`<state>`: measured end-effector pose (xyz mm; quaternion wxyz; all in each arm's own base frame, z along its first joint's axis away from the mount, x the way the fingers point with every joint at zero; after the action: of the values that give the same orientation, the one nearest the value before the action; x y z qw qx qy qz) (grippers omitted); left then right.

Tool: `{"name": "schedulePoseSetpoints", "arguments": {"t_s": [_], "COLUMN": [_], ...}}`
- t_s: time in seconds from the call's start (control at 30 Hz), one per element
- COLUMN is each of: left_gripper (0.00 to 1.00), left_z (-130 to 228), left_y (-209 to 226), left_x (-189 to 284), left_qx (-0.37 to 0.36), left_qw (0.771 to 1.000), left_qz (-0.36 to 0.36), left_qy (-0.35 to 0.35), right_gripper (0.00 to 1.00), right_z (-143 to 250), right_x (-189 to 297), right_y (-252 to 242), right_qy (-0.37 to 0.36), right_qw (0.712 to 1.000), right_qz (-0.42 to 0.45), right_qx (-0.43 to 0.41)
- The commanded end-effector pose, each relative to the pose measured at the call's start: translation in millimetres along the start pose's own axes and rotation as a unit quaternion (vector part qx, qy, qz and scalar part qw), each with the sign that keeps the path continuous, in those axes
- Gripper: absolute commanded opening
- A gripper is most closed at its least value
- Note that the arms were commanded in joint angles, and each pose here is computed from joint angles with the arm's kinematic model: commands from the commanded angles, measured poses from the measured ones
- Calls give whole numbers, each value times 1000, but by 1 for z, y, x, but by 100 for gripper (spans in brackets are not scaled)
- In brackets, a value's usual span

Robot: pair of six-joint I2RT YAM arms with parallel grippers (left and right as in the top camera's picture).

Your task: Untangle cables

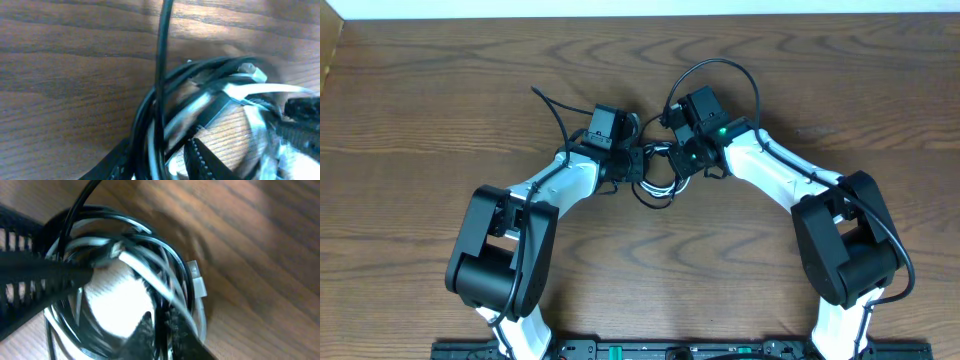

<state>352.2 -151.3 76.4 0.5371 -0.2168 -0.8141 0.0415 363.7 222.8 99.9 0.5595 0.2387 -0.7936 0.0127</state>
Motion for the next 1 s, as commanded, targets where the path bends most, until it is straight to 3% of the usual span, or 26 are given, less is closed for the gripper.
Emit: {"name": "schedulePoseSetpoints", "arguments": {"t_s": [0.0, 0.2, 0.97], "left_gripper": [35, 35, 35], "left_z": [3, 4, 3], "left_y": [4, 6, 5], "left_x": [-8, -12, -12], "left_qx": [-4, -4, -5], "left_qw": [1000, 1000, 1000], "left_qz": [-13, -13, -9], "left_qy": [10, 11, 8], "right_gripper": [17, 22, 15], "right_z": [1, 3, 14], "right_x": [8, 4, -12], "right_y": [5, 3, -1], "right_qy": [3, 8, -17], "right_qw": [1000, 1000, 999], "right_qz": [-8, -7, -15], "right_qx": [4, 13, 22]}}
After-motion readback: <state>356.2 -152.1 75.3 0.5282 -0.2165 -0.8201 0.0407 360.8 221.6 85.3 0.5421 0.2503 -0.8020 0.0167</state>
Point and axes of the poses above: each gripper's point midway between its finger pads, its own x axis back along the fingers, its own y axis along the line the jaws close on, z = x × y, the point moved 8 cm from there along x, back along the fingers, and after that the axes turned 10 degrees about -x, right-handed, at the moved point
